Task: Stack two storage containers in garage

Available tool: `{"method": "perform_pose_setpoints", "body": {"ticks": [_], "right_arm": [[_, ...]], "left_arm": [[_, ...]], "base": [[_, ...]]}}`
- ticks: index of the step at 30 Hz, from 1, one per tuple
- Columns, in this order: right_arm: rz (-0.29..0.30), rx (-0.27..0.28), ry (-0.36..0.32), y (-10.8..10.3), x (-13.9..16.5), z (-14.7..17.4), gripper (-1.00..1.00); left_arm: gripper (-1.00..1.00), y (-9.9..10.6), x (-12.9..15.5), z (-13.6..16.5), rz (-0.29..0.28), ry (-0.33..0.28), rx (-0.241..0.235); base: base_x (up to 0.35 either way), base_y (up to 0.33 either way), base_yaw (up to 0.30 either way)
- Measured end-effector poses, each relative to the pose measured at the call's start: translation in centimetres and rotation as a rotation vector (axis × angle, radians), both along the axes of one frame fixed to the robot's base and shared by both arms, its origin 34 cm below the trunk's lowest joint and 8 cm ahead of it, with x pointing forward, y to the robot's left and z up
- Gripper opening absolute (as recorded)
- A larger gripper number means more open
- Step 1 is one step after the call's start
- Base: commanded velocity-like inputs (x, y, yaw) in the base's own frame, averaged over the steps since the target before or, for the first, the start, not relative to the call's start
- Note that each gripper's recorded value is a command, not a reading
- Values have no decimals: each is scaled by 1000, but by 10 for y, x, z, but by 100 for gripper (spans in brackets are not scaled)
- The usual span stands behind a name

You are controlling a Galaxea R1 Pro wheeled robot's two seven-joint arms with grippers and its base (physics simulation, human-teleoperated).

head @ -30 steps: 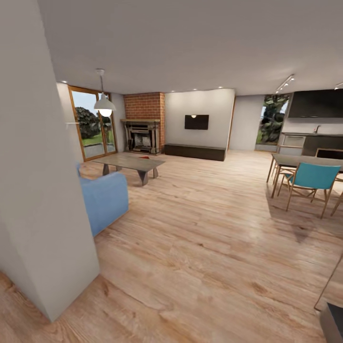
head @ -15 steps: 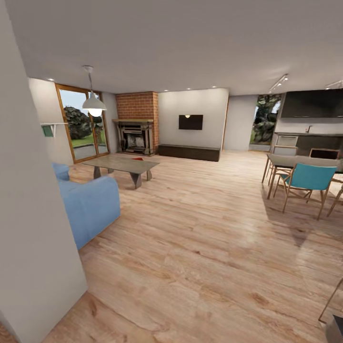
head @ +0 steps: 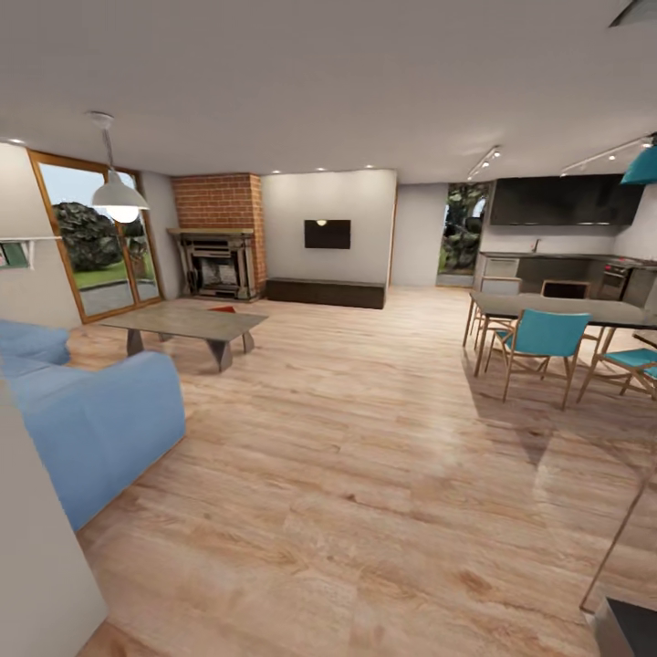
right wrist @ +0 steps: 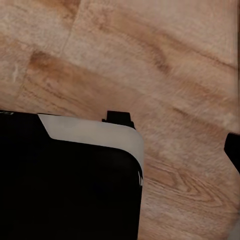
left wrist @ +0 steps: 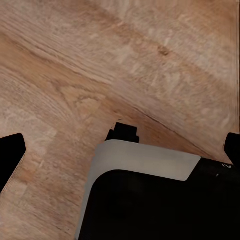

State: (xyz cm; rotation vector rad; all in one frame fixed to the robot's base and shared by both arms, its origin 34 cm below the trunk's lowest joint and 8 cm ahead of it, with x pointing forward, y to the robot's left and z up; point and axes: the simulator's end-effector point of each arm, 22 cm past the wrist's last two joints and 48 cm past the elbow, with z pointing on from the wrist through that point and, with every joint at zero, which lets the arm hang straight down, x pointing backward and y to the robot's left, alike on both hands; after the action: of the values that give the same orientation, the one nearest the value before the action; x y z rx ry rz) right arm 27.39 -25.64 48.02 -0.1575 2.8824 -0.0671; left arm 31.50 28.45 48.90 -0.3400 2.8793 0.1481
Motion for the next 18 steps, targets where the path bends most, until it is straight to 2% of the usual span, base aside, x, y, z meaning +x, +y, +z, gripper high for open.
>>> {"method": "perform_pose_setpoints", "body": {"ticks": [9, 18], "right_arm": [[2, 2, 6, 1, -1, 0, 100], [16, -6, 8, -2, -2, 0, 100]], "left_arm": [[100, 0, 0, 0, 0, 0, 0], [100, 0, 0, 0, 1, -3, 1]], "base": [[322, 0, -287], [322, 0, -43]]}}
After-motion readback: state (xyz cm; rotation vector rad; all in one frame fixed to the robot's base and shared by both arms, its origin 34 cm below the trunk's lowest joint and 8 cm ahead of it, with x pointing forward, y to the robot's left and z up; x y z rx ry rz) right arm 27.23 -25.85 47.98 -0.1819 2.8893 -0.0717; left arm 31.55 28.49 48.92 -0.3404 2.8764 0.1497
